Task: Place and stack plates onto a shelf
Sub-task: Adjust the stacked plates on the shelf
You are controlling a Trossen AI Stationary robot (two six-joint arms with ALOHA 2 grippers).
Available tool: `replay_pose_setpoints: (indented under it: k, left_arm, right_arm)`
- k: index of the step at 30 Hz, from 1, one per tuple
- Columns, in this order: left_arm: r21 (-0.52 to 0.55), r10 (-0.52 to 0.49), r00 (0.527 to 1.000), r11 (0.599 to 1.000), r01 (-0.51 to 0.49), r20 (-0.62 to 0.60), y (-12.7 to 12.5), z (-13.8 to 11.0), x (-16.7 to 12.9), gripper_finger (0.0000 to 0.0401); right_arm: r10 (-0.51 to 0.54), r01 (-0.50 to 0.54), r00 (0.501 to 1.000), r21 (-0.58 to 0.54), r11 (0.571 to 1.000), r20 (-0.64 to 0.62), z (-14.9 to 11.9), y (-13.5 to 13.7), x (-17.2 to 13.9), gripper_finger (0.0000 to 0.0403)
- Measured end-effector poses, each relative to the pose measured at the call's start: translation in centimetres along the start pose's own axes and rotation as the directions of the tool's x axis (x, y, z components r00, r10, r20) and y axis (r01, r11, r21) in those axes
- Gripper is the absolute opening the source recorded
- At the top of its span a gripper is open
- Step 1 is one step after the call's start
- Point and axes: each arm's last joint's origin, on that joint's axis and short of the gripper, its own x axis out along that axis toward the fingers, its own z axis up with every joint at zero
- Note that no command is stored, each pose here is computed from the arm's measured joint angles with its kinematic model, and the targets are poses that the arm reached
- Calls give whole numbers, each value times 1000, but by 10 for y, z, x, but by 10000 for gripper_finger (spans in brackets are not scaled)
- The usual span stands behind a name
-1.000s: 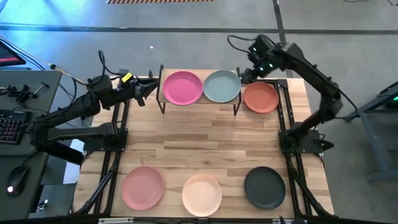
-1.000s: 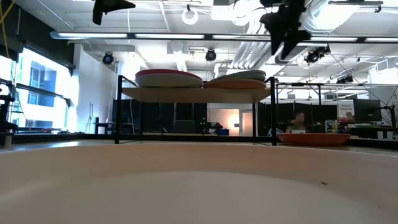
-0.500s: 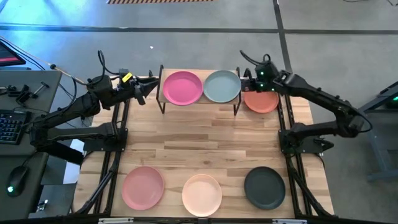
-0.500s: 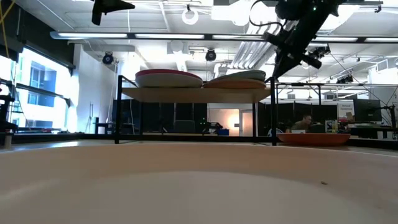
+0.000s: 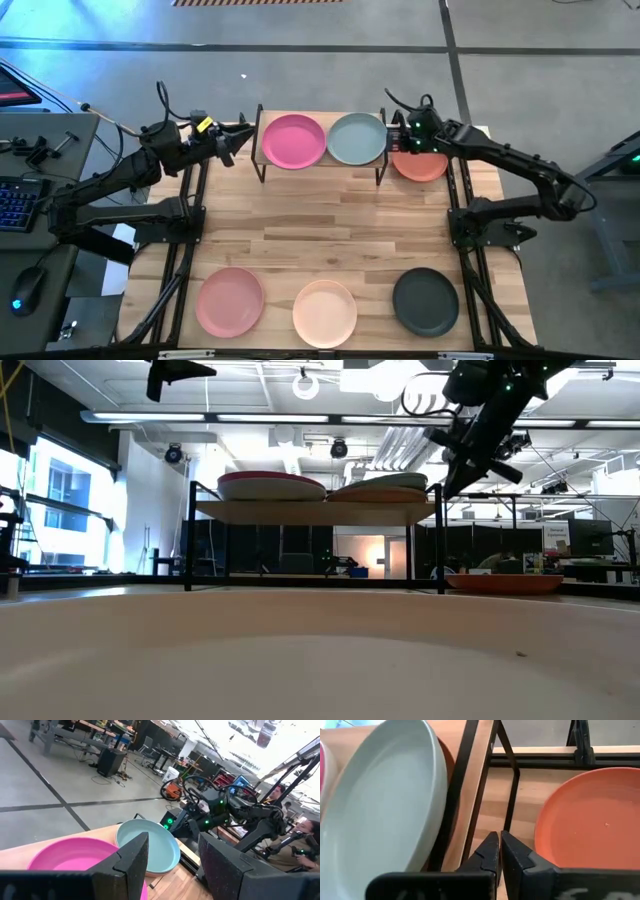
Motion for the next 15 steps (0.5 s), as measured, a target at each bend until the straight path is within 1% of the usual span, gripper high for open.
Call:
replay_pose_setpoints:
  k: [2,5,7,9,11,12,15]
  left_arm:
    - [1,3,1000,1000,-3,-6,0,-1,1,161]
    - [21,21,999,1000,-20,-35,2,-4,2,161]
    - [48,37,997,998,-35,-63,3,-6,2,158]
    - [43,74,995,997,-71,-64,5,-6,4,150]
    - [54,115,988,992,-110,-101,5,2,11,130]
    - [79,129,980,990,-118,-151,4,7,17,116]
    - [184,188,921,974,-131,-342,3,15,43,57]
  right_arm:
    - [14,-14,1000,2,1000,13,1,0,-3,0]
    - [74,-74,997,5,997,26,-1,5,-15,0]
    - [123,-122,991,-24,992,54,-1,16,-31,0]
    - [167,-162,981,-58,985,98,1,29,-46,0]
    - [196,-183,972,-105,977,130,7,42,-58,0]
    - [208,-192,968,-122,974,141,11,49,-63,0]
    - [235,-209,959,-167,964,158,23,63,-75,0]
